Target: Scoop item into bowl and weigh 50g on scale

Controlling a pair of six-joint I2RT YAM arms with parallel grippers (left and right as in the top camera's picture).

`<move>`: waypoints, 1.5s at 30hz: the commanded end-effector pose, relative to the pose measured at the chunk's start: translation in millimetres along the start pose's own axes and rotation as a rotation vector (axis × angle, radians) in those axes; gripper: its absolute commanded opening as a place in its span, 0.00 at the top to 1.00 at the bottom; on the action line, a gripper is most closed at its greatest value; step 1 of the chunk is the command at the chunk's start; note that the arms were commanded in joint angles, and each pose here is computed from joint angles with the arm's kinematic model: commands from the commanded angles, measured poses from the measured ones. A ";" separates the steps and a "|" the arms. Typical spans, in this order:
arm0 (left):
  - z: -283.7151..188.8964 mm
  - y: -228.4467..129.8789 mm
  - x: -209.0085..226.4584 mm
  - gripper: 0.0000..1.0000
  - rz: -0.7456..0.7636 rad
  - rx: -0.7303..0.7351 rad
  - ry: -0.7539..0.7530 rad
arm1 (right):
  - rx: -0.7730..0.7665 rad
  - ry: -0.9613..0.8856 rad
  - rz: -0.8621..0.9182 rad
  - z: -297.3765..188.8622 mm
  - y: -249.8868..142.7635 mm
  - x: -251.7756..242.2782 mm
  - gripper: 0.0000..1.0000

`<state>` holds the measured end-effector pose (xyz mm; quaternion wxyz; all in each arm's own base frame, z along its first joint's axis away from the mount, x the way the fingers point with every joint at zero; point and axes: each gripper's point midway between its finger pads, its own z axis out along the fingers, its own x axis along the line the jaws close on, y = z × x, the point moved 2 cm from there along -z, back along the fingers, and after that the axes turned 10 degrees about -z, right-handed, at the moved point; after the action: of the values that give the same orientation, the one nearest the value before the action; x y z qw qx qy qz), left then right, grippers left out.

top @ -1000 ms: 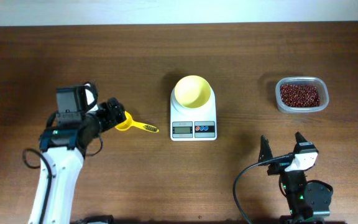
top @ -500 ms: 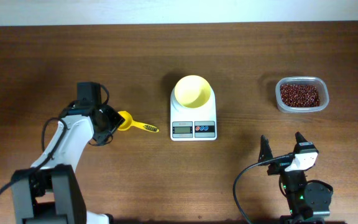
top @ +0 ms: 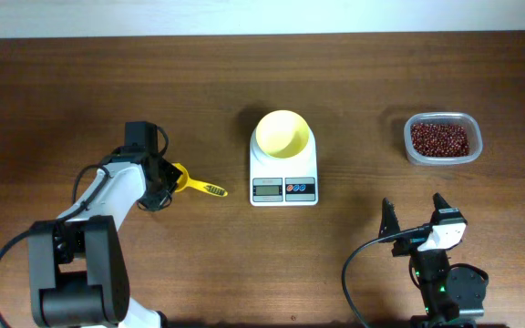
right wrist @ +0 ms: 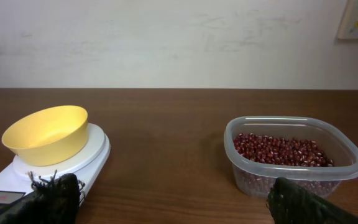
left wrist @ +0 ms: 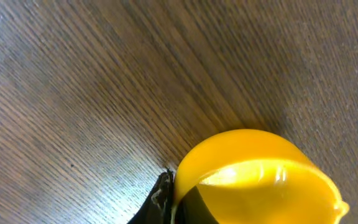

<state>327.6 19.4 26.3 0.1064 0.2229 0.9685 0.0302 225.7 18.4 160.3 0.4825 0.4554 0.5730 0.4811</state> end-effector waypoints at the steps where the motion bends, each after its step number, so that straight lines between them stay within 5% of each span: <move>1: 1.3 3.3 -1.4 0.99 -0.004 -0.016 0.007 | 0.004 -0.006 0.008 -0.1 -2.4 -1.1 0.01; 11: -4.6 -2.3 -7.1 1.00 -0.004 0.024 -0.029 | 0.004 -0.006 0.008 -0.1 -2.4 -1.1 0.01; 17: -89.8 10.2 -33.3 1.00 0.003 -0.099 -0.272 | 0.004 -0.006 0.008 -0.1 -2.4 -1.1 0.01; 20: -127.2 -5.4 -41.9 1.00 0.027 -0.044 -0.411 | 0.004 -0.006 0.008 -0.1 -2.4 -1.1 0.01; 25: -141.7 -6.8 -36.6 1.00 0.027 -0.064 -0.429 | 0.004 -0.004 0.009 -0.1 -2.2 -0.8 0.01; 33: -141.8 -6.9 -36.9 1.00 -0.106 -0.035 -0.433 | 0.050 0.377 0.611 -10.6 10.1 54.3 0.01; 45: -137.5 -14.6 -27.6 1.00 -0.189 0.019 -0.389 | 0.039 0.371 0.653 -10.2 13.7 52.5 0.01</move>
<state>313.1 -5.7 154.6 0.2792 0.1409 0.9495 -0.0271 209.8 71.5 167.2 0.1918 0.5222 0.4970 0.6660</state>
